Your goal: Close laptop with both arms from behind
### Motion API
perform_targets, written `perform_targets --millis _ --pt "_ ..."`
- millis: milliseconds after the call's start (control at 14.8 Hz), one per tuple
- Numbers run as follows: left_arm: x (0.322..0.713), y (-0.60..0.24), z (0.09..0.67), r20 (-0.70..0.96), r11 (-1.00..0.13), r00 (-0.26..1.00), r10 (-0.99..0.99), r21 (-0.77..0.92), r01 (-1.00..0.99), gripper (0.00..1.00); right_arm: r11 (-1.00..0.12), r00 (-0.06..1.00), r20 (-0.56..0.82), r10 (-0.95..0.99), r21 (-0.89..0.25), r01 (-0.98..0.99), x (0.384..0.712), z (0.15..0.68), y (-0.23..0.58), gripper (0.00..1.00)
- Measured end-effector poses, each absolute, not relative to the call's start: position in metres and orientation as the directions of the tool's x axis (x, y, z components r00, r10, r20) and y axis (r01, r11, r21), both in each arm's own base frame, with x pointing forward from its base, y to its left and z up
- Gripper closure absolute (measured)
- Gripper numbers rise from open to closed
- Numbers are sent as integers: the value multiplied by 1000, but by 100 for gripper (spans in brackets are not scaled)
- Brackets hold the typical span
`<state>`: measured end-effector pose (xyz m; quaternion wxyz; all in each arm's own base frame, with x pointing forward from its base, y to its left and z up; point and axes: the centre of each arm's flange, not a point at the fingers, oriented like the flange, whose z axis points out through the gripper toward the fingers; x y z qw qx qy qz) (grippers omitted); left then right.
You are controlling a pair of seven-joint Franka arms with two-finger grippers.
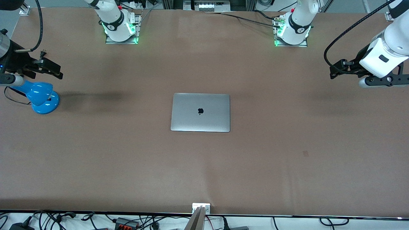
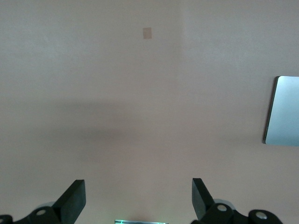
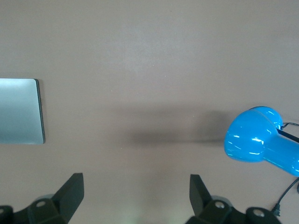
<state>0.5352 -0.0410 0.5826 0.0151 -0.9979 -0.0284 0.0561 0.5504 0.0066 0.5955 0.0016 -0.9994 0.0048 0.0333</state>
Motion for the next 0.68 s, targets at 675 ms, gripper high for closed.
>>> perform_targets --millis 675 --pt "534 -43 586 -105 -992 987 123 -23 121 0 -1000 998 -67 -8 -3 -8 550 595 7 0"
